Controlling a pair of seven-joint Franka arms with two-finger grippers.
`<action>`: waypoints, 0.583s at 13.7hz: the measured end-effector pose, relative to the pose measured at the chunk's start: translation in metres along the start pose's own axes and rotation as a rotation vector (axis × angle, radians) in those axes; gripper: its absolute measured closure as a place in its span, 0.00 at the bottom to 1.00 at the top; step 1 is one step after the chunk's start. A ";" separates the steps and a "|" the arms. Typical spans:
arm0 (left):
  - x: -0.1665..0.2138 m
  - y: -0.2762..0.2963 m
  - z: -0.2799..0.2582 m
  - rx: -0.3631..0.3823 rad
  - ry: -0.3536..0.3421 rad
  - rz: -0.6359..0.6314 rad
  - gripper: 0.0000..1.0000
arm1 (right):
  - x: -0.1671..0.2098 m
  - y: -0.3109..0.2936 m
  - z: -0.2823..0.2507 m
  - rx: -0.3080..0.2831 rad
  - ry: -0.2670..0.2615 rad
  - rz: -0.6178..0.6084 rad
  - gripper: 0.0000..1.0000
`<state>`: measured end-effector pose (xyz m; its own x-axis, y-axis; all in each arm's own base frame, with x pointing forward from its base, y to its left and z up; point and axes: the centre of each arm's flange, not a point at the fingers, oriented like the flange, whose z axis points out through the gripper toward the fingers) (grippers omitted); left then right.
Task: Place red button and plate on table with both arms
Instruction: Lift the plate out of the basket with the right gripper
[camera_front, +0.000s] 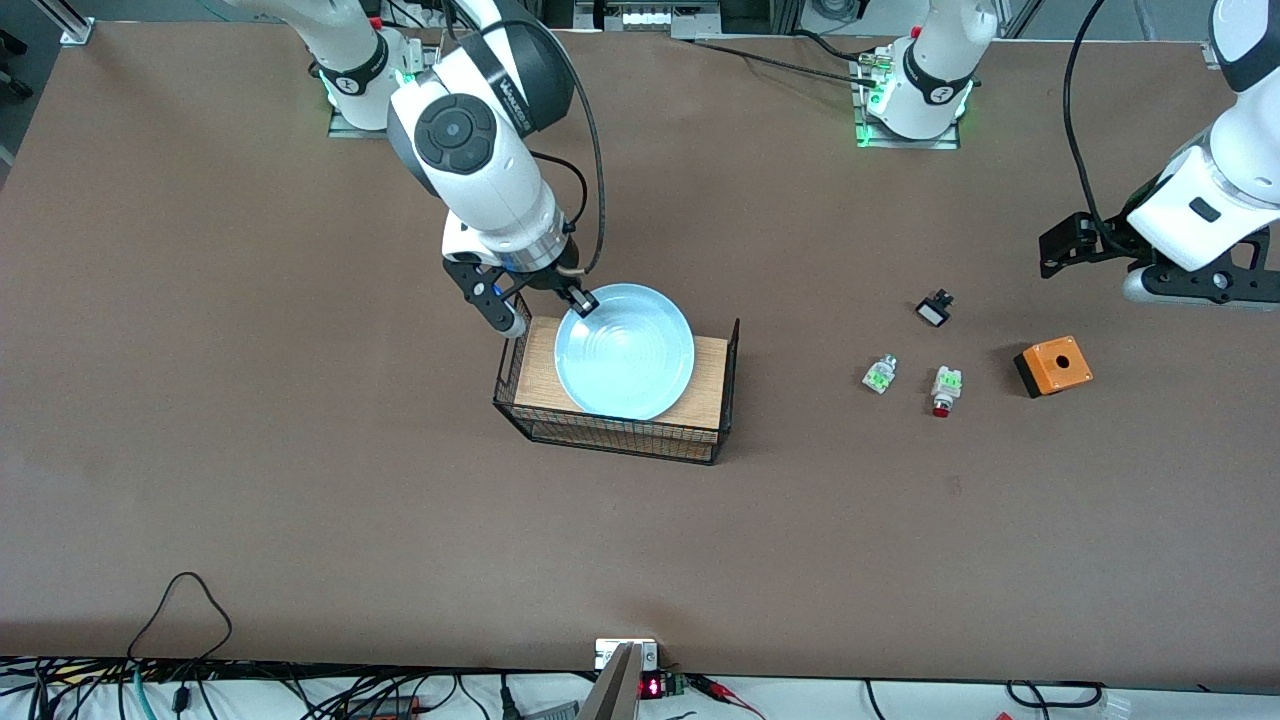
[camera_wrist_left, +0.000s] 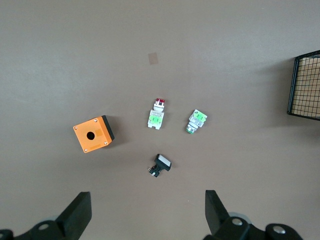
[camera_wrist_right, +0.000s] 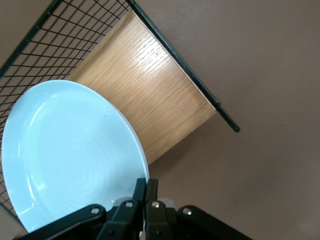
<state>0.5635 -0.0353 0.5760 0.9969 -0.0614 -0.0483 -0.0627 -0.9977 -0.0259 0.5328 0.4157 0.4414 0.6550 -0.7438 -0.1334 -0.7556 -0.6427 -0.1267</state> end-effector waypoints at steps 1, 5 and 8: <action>0.000 0.000 0.000 0.000 0.000 0.000 0.00 | -0.002 0.000 -0.014 0.019 -0.023 0.011 0.97; 0.000 0.001 0.000 0.000 -0.001 0.001 0.00 | 0.005 0.013 -0.081 0.068 -0.062 0.027 0.97; 0.000 0.010 0.000 0.001 0.000 0.018 0.00 | 0.046 0.032 -0.114 0.053 -0.055 -0.037 0.97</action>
<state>0.5629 -0.0452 0.5755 0.9956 -0.0794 -0.0491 -0.0807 -0.9964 -0.0255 0.5380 0.3398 0.5434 0.6828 -0.7078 -0.1810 -0.7305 -0.6577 -0.1837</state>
